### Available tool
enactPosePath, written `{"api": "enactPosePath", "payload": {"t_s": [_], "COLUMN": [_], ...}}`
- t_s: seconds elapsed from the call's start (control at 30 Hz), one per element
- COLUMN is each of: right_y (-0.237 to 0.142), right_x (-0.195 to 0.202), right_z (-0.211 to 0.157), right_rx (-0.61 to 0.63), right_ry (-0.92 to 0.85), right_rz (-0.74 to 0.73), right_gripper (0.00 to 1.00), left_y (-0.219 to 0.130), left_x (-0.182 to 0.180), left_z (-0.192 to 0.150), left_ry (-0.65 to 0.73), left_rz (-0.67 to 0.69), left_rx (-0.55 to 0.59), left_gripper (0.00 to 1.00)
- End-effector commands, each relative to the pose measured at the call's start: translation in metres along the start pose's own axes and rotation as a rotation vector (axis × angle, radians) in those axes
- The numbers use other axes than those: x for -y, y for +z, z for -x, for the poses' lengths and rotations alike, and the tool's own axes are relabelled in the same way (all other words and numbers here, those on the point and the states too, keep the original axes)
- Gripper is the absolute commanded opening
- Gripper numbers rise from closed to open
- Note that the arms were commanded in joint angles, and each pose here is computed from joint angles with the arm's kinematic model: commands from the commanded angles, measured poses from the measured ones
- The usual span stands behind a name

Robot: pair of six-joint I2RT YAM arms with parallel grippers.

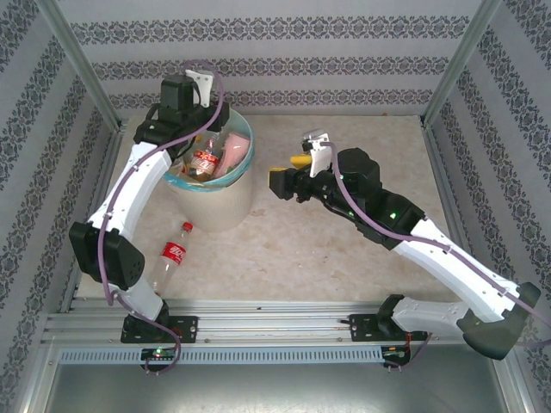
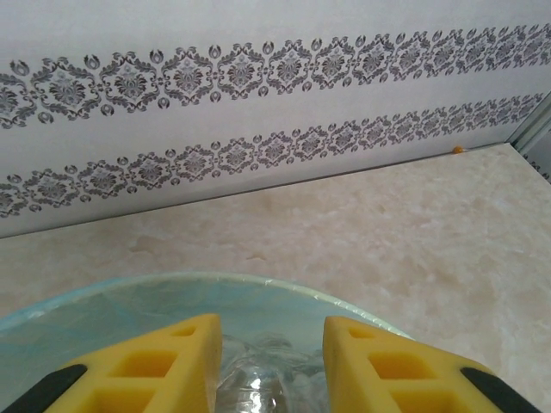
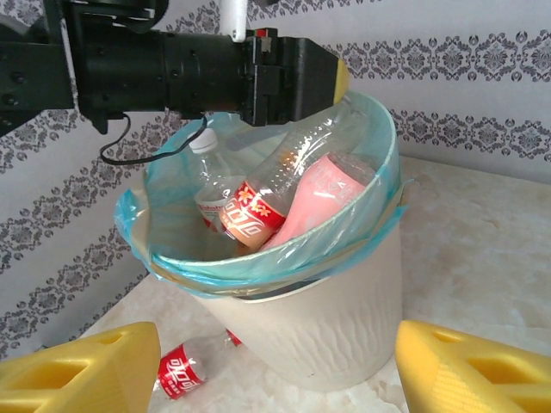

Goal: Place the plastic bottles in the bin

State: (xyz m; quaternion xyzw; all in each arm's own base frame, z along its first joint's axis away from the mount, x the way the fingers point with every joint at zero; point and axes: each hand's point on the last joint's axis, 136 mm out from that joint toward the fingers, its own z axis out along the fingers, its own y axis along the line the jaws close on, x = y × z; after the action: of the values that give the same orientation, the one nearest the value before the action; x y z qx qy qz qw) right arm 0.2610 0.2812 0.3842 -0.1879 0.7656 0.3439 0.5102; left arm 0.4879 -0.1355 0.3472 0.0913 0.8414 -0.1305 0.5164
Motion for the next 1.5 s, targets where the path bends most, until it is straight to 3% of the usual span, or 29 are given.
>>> {"api": "enactPosePath", "payload": {"t_s": [0.0,0.1,0.27,0.33,0.5,0.63,0.73,0.93,1.13,1.33,1.47], "right_y": [0.006,0.009,0.009,0.008,0.003,0.002,0.005,0.01,0.014,0.011,0.006], "right_x": [-0.002,-0.002,-0.001,-0.002,-0.002,-0.005,-0.017,-0.034,-0.043,-0.045,-0.045], "right_z": [-0.003,-0.005,-0.007,-0.006,-0.002,-0.002,-0.003,-0.008,-0.019,-0.028,-0.035], "right_rx": [-0.017,-0.028,-0.034,-0.029,-0.017,-0.024,-0.05,-0.073,-0.105,-0.112,-0.116], "right_ry": [-0.01,-0.001,0.012,0.011,0.008,0.013,-0.014,-0.049,-0.045,-0.033,-0.021], "right_rz": [0.001,0.004,0.003,0.004,0.0,0.015,0.05,0.111,0.168,0.197,0.21], "right_gripper": [0.73,0.73,0.73,0.73,0.73,0.73,0.72,0.73,0.73,0.73,0.73], "left_y": [0.01,0.011,-0.009,-0.022,-0.071,-0.121,-0.158,-0.233,-0.286,-0.289,-0.274], "left_x": [-0.011,-0.011,-0.002,0.004,0.013,0.006,-0.008,-0.043,-0.054,-0.06,-0.054], "left_z": [-0.027,-0.024,0.016,0.037,0.072,0.069,0.033,-0.081,-0.165,-0.23,-0.26], "left_ry": [0.009,0.006,0.007,0.004,0.003,0.001,-0.031,-0.162,-0.277,-0.33,-0.398], "left_rz": [0.039,0.034,0.008,-0.012,-0.023,0.046,0.146,0.387,0.52,0.61,0.588], "left_rx": [-0.072,-0.057,0.046,0.09,0.189,0.201,0.114,-0.163,-0.394,-0.627,-0.671], "left_gripper": [0.38,0.43,0.71,0.77,0.85,0.87,0.87,0.85,0.83,0.84,0.85]}}
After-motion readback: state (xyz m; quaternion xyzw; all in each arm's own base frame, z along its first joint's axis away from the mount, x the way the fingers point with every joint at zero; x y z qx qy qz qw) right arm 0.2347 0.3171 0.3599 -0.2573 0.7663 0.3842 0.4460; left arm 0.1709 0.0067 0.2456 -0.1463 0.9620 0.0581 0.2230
